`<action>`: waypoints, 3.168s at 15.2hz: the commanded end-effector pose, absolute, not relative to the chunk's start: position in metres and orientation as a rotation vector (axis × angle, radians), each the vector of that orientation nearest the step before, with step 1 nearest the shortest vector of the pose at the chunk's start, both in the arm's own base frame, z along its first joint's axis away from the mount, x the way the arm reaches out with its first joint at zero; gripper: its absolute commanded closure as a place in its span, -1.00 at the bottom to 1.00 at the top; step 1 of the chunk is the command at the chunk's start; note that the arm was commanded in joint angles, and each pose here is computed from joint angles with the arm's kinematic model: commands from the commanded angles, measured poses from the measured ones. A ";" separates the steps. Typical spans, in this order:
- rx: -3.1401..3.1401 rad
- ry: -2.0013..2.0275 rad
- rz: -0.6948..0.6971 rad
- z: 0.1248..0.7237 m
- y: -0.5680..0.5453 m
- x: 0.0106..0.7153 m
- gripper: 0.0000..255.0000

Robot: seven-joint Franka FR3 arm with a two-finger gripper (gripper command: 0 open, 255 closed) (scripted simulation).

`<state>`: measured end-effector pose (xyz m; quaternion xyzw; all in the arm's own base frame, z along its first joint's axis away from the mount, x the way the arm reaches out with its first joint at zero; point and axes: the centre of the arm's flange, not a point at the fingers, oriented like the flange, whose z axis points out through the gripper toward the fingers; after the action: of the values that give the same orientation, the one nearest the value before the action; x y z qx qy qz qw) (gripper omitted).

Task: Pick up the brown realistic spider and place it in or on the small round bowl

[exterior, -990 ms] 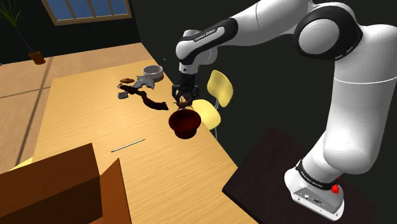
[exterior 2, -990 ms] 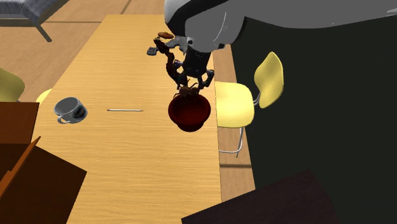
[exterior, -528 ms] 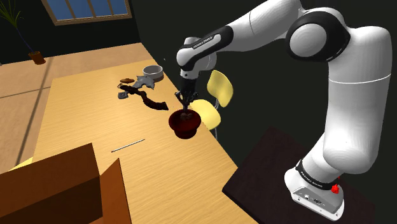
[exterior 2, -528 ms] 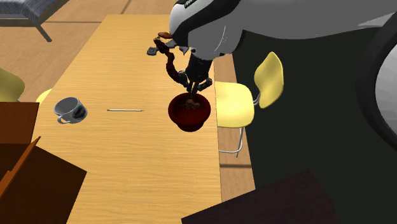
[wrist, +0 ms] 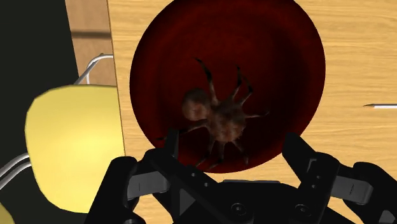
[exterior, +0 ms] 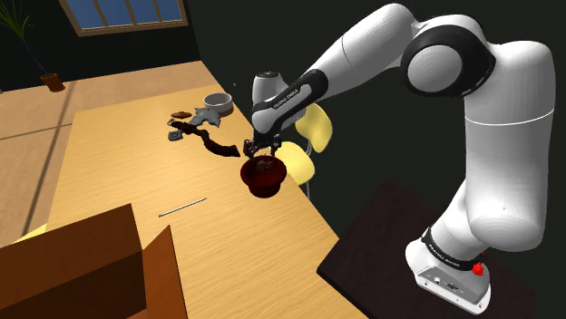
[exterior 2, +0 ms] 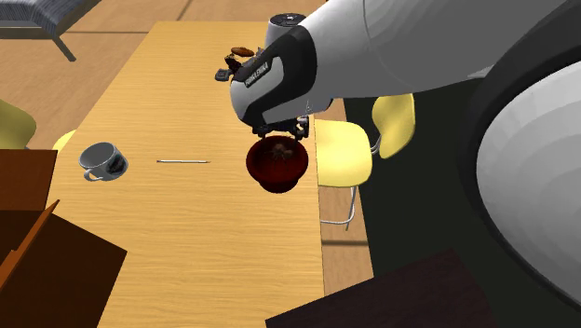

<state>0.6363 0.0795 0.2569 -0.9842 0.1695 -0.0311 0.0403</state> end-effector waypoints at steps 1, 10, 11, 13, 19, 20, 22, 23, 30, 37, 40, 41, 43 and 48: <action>-3.041 0.506 -0.156 0.246 0.085 0.638 -1.00; -3.041 0.506 -0.156 0.217 0.086 0.641 -1.00; -3.041 0.506 -0.156 0.217 0.086 0.641 -1.00; -3.041 0.506 -0.156 0.217 0.086 0.641 -1.00; -3.041 0.506 -0.156 0.217 0.086 0.641 1.00; -3.041 0.506 -0.156 0.217 0.086 0.641 1.00; -3.041 0.506 -0.156 0.217 0.086 0.641 1.00; -3.041 0.506 -0.156 0.217 0.086 0.641 1.00; -3.041 0.506 -0.156 0.249 0.086 0.641 1.00; -3.041 0.506 -0.156 0.286 0.086 0.641 1.00; -3.041 0.506 -0.156 0.301 0.086 0.641 1.00; -3.041 0.506 -0.156 0.307 0.086 0.641 1.00; -3.041 0.506 -0.156 0.317 0.086 0.641 1.00; -3.041 0.506 -0.156 0.337 0.101 0.626 1.00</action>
<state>0.6334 0.0936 0.3345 -0.9848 0.1639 -0.0506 0.0276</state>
